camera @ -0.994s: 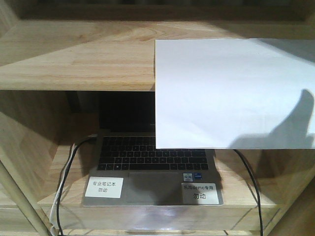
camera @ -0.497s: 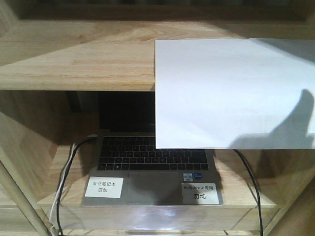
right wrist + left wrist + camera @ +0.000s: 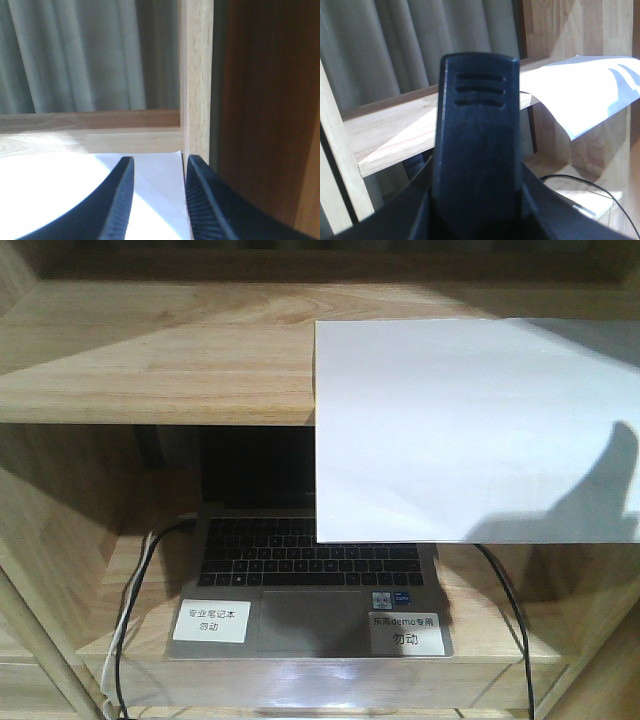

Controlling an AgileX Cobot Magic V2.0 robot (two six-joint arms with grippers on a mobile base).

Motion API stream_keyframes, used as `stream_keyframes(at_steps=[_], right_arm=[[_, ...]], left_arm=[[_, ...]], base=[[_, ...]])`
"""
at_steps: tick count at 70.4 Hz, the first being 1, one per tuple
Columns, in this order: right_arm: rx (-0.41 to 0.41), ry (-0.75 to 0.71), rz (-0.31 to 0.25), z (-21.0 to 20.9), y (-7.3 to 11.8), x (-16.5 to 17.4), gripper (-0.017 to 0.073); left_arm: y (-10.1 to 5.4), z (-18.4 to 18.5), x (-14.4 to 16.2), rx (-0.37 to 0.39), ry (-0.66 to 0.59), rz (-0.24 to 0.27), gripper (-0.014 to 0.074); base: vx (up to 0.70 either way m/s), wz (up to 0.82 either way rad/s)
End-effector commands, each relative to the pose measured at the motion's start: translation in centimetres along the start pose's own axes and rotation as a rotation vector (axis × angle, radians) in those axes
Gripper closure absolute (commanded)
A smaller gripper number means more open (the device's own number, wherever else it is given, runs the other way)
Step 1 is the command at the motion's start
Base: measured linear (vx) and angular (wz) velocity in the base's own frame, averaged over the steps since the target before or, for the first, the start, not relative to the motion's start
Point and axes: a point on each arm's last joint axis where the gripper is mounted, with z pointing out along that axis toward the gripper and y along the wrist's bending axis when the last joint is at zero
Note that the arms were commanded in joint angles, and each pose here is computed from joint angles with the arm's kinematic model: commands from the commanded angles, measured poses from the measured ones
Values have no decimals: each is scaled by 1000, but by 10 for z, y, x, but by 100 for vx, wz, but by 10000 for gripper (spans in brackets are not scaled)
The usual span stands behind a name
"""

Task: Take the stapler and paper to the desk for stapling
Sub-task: 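Move the right gripper to the edge of the white paper sheet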

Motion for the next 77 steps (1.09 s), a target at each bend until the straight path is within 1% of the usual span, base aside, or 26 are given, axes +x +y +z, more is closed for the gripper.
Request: stream_keyframes(at_steps=[1, 14, 22, 26, 31, 32, 33, 34, 38, 39, 42, 43, 46, 52, 53, 59, 60, 63, 66, 67, 68, 69, 74, 77], right_arm=[[1, -93, -13, -1, 0, -14, 316], [1, -93, -13, -1, 0, -14, 310], [1, -93, -13, -1, 0, -14, 260], [1, -97, -13, -1, 0, -15, 197], [1, -104, -2, -1, 0, -15, 85], [0, -107, 2, -1, 0, -15, 50], [0, -108, 2, -1, 0, -16, 50], [0, -115, 11, -1, 0, -16, 1], [-1, -139, 43, -1, 0, -18, -94], [-2, -147, 59, -1, 0, -19, -126], [-3, -165, 85, -1, 0, -21, -172], [-4, -171, 95, -1, 0, -21, -170], [-9, -190, 137, -2, 0, -23, -168], [-25, -216, 261, -2, 0, -25, -162], [-30, -221, 300, -2, 0, -26, -159], [-49, -234, 477, -3, 0, -27, -147], [-53, -237, 522, -3, -1, -27, -143], [-56, -243, 608, -3, -2, -28, -138], [-52, -251, 679, -3, -3, -28, -128], [-53, -254, 716, -3, -3, -28, -125], [-48, -255, 731, -2, -4, -27, -122], [-54, -264, 763, -2, -4, -27, -119], [-73, -295, 838, 0, -5, -23, -108], [-105, -324, 884, 2, -5, -20, -101]], left_arm=[[3, 0, -17, -17, -121, -9, 600], [3, 0, -17, -17, -121, -9, 600], [3, 0, -17, -17, -121, -9, 600], [3, 0, -17, -17, -121, -9, 600], [3, 0, -17, -17, -121, -9, 600], [3, 0, -17, -17, -121, -9, 600], [3, 0, -17, -17, -121, -9, 600], [3, 0, -17, -17, -121, -9, 600], [3, 0, -17, -17, -121, -9, 600], [3, 0, -17, -17, -121, -9, 600], [3, 0, -17, -17, -121, -9, 600], [3, 0, -17, -17, -121, -9, 600], [3, 0, -17, -17, -121, -9, 600], [3, 0, -17, -17, -121, -9, 600], [3, 0, -17, -17, -121, -9, 600], [3, 0, -17, -17, -121, -9, 600], [3, 0, -17, -17, -121, -9, 600], [3, 0, -17, -17, -121, -9, 600], [3, 0, -17, -17, -121, -9, 600], [3, 0, -17, -17, -121, -9, 600], [3, 0, -17, -17, -121, -9, 600], [3, 0, -17, -17, -121, -9, 600], [3, 0, -17, -17, -121, -9, 600], [3, 0, -17, -17, -121, -9, 600]], base=[[0, 0], [0, 0], [0, 0], [0, 0], [0, 0], [0, 0], [0, 0], [0, 0], [0, 0], [0, 0], [0, 0], [0, 0], [0, 0], [0, 0], [0, 0], [0, 0], [0, 0], [0, 0], [0, 0], [0, 0], [0, 0], [0, 0], [0, 0], [0, 0]])
